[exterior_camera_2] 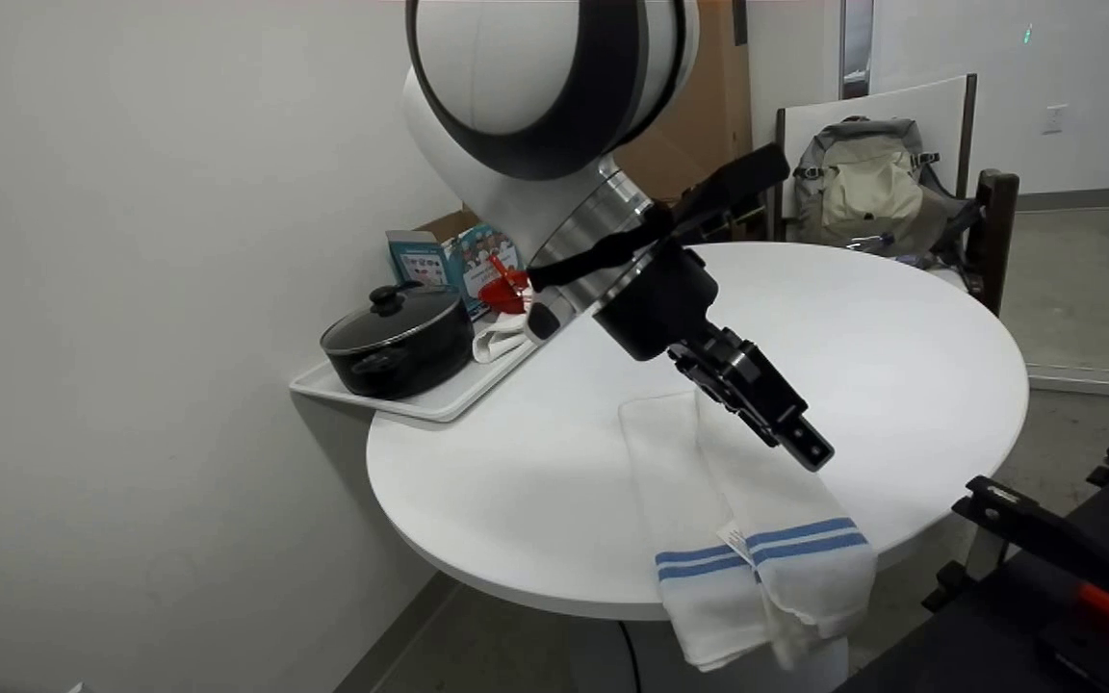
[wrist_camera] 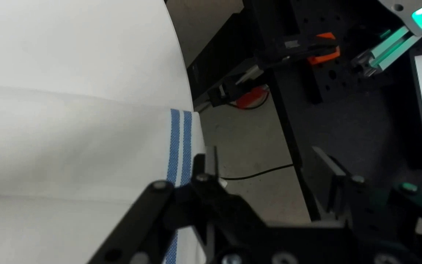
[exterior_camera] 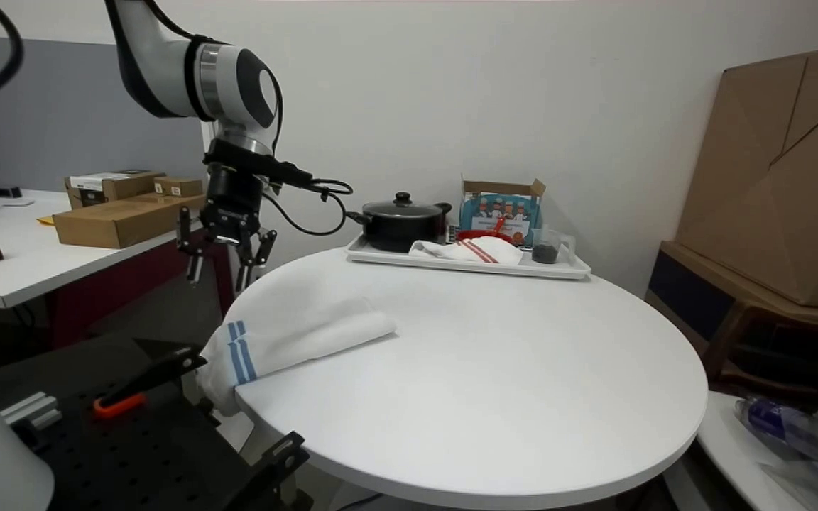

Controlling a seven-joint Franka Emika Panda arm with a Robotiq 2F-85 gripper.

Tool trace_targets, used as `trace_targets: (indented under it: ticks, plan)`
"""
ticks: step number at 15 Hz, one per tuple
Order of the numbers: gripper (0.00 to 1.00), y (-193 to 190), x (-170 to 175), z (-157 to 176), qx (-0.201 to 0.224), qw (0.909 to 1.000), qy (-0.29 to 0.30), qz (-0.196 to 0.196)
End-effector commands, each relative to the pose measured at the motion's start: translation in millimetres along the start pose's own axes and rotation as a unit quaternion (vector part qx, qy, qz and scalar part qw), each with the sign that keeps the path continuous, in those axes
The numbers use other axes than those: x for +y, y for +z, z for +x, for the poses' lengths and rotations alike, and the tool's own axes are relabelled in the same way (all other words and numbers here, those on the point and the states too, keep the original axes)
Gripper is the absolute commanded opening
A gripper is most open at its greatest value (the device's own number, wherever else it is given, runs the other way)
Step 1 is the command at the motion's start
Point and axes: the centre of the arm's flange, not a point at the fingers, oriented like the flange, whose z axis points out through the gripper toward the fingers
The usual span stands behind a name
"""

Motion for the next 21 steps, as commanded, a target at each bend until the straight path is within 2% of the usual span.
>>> trace_targets:
  ticks: [1,2,3,8,10,13,15,19,21]
  plan:
    - [0.93,-5,-1,-3,-0.016,0.9997,-0.018,-0.003]
    - [0.99,-6,-1,-3,-0.015,0.9997,-0.017,-0.003]
    - [1.0,-9,-1,-4,-0.012,0.9998,-0.014,-0.002]
    - [1.0,-37,18,-30,0.023,0.9986,0.034,0.032]
    - [1.0,-53,34,-55,0.045,0.9962,0.063,0.04]
    - [1.0,-74,58,-98,0.057,0.9942,0.089,0.019]
    - [1.0,-85,72,-127,0.047,0.9945,0.094,0.006]
    - [1.0,-103,92,-171,0.027,0.9969,0.073,0.011]
    - [1.0,-117,113,-186,0.061,0.9919,0.112,0.001]
